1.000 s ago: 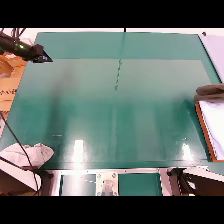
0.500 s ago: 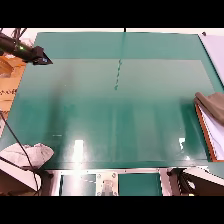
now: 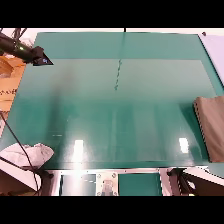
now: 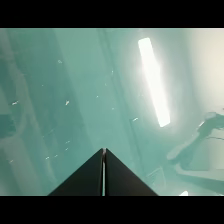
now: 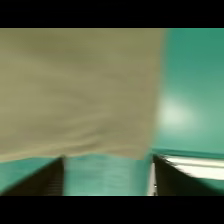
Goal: Fold the shirts.
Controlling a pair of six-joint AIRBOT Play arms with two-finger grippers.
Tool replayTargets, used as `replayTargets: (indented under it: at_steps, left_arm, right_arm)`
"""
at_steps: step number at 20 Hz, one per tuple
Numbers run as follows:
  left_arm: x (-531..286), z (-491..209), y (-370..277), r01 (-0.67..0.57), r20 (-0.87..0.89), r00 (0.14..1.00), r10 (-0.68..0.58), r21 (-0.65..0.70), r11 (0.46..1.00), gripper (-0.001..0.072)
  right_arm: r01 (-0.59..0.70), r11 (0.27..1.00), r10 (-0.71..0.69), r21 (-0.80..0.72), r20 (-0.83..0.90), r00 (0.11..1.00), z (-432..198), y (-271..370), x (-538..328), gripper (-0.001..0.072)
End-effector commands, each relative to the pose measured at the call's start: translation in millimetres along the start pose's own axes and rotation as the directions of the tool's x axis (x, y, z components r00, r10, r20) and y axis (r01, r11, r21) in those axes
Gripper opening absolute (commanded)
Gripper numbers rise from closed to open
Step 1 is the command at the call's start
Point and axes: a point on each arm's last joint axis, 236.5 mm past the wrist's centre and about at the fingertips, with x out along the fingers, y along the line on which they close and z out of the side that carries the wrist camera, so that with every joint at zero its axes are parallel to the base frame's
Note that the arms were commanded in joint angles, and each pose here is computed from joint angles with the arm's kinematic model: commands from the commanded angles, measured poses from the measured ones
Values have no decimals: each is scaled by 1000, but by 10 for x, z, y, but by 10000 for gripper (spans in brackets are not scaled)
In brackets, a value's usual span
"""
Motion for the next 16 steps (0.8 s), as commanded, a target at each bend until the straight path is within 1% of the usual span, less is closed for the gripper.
replayTargets:
  at_steps: [1,2,3,4,6,8,10,12,14,16]
  left_arm:
    - [-40,52,-38,3,25,1000,-2,-35,999,20]
    - [-102,97,-71,-5,49,999,7,-38,999,20]
    - [-187,158,-118,-14,81,997,17,-36,999,20]
    - [-281,203,-176,-23,109,994,27,-40,999,20]
    - [-425,155,-308,-28,111,993,32,-34,999,20]
    - [-453,-41,-411,-19,74,997,23,-59,998,19]
    - [-384,-397,-492,-50,1,999,50,-75,996,20]
    - [-255,-859,-632,-77,-81,994,71,-78,994,20]
    - [-115,-1373,-744,-114,-151,983,101,-79,990,20]
    - [12,-1849,-883,-124,-190,976,103,-101,987,20]
  right_arm:
    - [-267,958,270,-108,21,963,-24,815,-292,84]
    - [-338,924,347,-181,19,938,-88,1117,-400,31]
    - [-390,884,405,-258,5,914,-207,1408,-487,15]
    - [-416,850,435,-324,-14,900,-353,1638,-532,14]
    - [-415,762,434,-497,-84,897,-812,2011,-512,14]
    - [-396,660,395,-639,-153,906,-1344,2228,-443,14]
    - [-381,559,361,-737,-198,911,-1887,2328,-335,14]
    - [-362,449,316,-817,-234,919,-2403,2280,-177,14]
    - [-355,353,265,-866,-271,925,-2885,2113,24,14]
    - [-358,281,232,-891,-299,926,-3219,1948,178,14]
